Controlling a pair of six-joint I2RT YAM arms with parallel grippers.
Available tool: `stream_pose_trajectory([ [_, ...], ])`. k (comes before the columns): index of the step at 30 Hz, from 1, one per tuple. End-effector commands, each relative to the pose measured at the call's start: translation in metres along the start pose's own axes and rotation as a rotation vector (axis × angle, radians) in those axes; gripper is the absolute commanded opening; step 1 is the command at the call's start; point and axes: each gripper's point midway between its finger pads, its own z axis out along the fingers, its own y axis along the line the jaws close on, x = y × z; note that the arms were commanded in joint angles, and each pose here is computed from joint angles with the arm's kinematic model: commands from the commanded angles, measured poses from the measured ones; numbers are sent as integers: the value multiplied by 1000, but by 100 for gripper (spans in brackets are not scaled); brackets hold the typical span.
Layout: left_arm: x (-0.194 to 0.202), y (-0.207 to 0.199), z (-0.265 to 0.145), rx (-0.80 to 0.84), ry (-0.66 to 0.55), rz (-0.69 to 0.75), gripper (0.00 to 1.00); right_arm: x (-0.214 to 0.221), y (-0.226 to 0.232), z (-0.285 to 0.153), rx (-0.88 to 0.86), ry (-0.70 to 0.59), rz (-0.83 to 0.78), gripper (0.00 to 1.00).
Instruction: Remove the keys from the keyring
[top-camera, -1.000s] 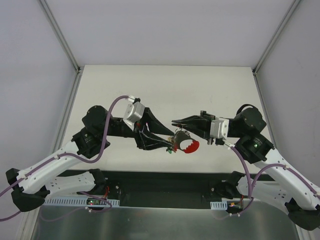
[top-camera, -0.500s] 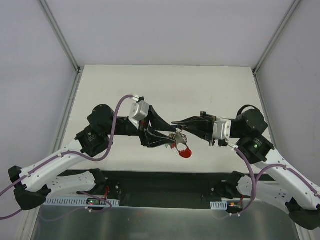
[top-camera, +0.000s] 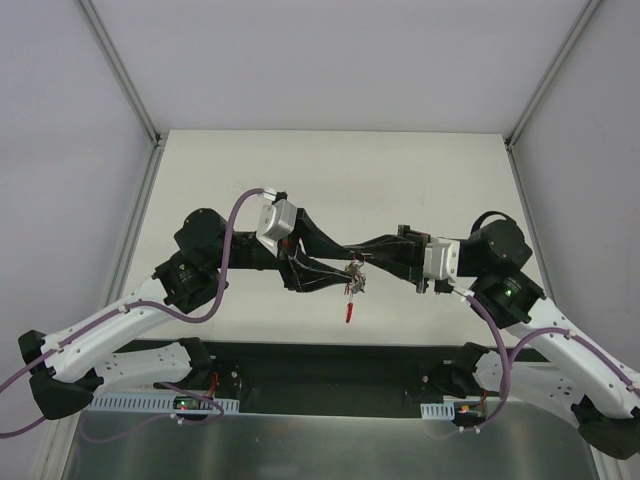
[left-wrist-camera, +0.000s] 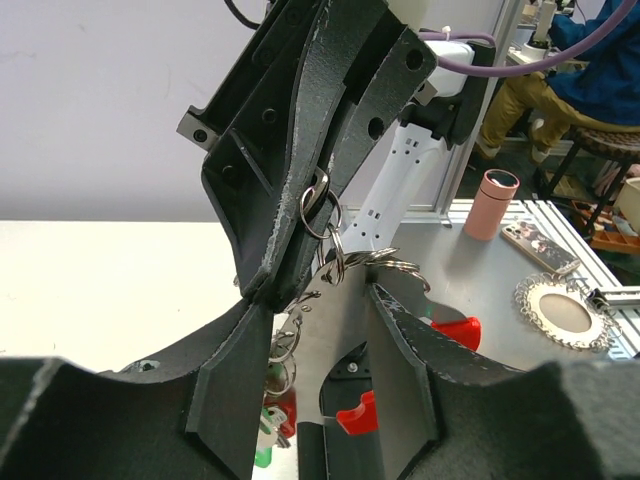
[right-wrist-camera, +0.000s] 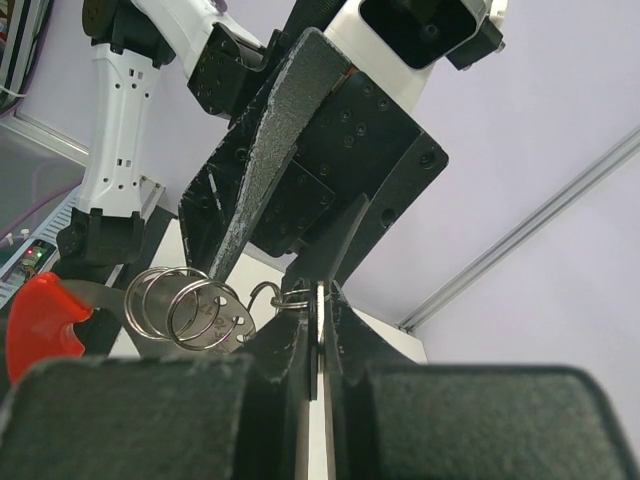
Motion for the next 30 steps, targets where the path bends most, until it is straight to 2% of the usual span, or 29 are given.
stream_pose_trajectory([
  [1,-29,-18,-3,55,-82,80,40,-22,-6,2,13,-71,-59,1],
  [16,-32,-30,-8,96,-88,81,32,-5,-14,8,43,-36,-29,1],
  [25,-31,-31,-13,81,-103,79,38,7,-28,4,135,15,-27,1],
  [30,-32,-27,-18,39,-128,88,46,8,-36,0,188,29,-18,1],
])
